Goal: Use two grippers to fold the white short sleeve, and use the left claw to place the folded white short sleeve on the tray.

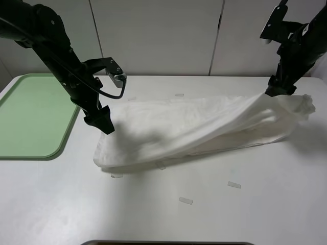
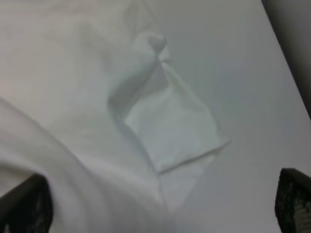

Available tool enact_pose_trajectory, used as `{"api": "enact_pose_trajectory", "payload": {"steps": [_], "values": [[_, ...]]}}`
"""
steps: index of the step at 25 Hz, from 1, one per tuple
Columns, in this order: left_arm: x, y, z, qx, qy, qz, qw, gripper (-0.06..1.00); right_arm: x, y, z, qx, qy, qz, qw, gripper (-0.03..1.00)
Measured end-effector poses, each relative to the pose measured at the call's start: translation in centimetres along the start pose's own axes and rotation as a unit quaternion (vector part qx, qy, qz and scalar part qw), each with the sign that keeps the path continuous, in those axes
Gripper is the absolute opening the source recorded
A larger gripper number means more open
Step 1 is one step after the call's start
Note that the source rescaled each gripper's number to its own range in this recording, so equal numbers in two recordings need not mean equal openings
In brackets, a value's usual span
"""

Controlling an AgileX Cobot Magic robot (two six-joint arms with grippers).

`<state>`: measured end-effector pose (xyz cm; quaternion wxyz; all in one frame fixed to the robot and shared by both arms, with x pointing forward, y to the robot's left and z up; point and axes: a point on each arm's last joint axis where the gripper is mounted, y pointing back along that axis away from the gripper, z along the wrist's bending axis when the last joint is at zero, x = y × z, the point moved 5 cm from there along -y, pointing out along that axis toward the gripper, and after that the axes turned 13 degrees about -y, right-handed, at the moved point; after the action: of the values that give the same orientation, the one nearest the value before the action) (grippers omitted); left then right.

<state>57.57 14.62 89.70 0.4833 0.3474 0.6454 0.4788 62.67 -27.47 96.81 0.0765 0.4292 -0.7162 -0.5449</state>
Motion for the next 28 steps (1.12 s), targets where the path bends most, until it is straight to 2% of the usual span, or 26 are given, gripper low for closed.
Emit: {"api": "enact_pose_trajectory", "payload": {"steps": [5, 8, 12, 17, 20, 21, 23, 28], "values": [[0.0, 0.0, 0.0, 0.000, 0.000, 0.000, 1.000, 1.00, 0.7, 1.3, 0.2, -0.009, 0.009, 0.021, 1.000, 1.00], [0.0, 0.0, 0.0, 0.000, 0.000, 0.000, 1.000, 1.00, 2.2, 2.9, 0.9, -0.038, 0.015, 0.070, 0.997, 1.00], [0.1, 0.0, -0.2, 0.007, -0.001, 0.004, 1.000, 1.00, 3.3, 4.4, 1.6, -0.066, 0.010, 0.106, 0.992, 1.00], [0.3, 1.1, -1.1, 0.042, 0.008, 0.028, 0.999, 1.00, 2.7, 6.8, 2.3, -0.086, -0.025, 0.074, 0.993, 1.00], [0.6, 5.3, -2.5, 0.067, 0.032, 0.073, 0.995, 1.00, 1.7, 8.5, 3.0, -0.107, -0.062, 0.030, 0.992, 1.00], [0.7, 6.4, -2.8, 0.062, 0.041, 0.080, 0.994, 1.00, 1.5, 8.9, 3.2, -0.113, -0.070, 0.020, 0.991, 1.00], [0.6, 8.7, -3.2, 0.030, 0.056, 0.074, 0.995, 1.00, 1.0, 9.5, 3.5, -0.126, -0.086, 0.002, 0.988, 1.00], [0.9, 15.8, -5.1, -0.079, 0.095, 0.034, 0.992, 1.00, 0.0, 10.2, 4.7, -0.174, -0.126, -0.025, 0.976, 1.00]]}}
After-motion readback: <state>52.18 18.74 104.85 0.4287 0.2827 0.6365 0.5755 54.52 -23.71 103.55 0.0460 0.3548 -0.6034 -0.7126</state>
